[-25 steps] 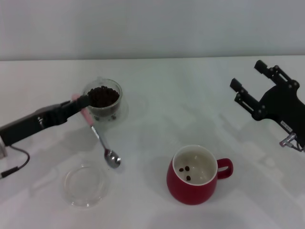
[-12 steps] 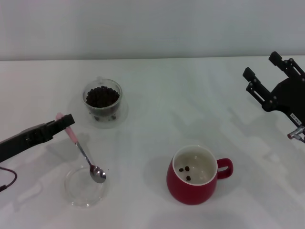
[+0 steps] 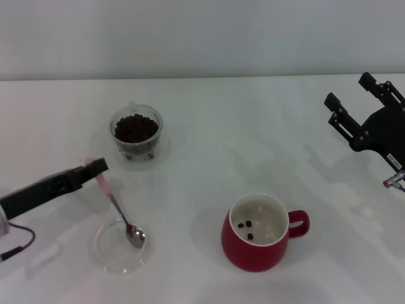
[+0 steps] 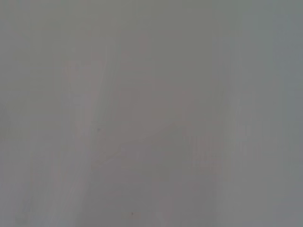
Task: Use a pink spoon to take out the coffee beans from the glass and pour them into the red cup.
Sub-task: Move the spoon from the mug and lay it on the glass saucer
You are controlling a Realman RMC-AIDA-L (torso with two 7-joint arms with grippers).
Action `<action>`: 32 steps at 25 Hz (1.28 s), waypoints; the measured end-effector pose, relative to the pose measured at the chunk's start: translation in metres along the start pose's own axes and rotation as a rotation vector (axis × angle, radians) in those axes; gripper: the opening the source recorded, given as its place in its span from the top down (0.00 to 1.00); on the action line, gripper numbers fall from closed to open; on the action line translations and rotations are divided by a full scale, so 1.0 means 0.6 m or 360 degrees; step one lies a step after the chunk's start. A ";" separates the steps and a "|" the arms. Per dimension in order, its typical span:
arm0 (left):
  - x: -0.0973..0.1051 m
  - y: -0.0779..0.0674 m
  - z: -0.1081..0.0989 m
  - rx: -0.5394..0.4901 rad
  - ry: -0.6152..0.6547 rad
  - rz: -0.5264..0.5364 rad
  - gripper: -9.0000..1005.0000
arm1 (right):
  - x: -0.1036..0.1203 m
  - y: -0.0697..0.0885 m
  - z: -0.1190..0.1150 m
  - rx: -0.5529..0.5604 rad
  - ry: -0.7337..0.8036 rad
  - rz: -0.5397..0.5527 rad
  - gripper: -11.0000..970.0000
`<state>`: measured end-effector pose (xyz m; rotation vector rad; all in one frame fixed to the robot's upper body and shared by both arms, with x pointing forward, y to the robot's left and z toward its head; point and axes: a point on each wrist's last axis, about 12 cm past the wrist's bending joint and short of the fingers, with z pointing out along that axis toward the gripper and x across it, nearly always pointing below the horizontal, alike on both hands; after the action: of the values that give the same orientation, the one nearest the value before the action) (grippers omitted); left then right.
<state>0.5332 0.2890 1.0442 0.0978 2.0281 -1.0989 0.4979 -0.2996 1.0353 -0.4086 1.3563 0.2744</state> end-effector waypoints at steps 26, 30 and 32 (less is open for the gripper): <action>0.041 0.005 0.020 -0.0044 0.0071 -0.0106 0.69 | 0.005 0.011 -0.005 -0.0005 0.0020 0.0035 0.23; 0.040 0.008 0.019 -0.0070 0.0066 -0.0073 0.57 | 0.005 0.011 -0.005 -0.0008 0.0020 0.0035 0.23; 0.040 0.009 0.018 -0.0080 0.0069 -0.0060 0.46 | 0.005 0.011 -0.005 -0.0010 0.0022 0.0035 0.23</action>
<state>0.5260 0.2774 1.0208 0.0586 2.1024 -1.0769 0.4932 -0.2948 1.0309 -0.4015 1.3743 0.2943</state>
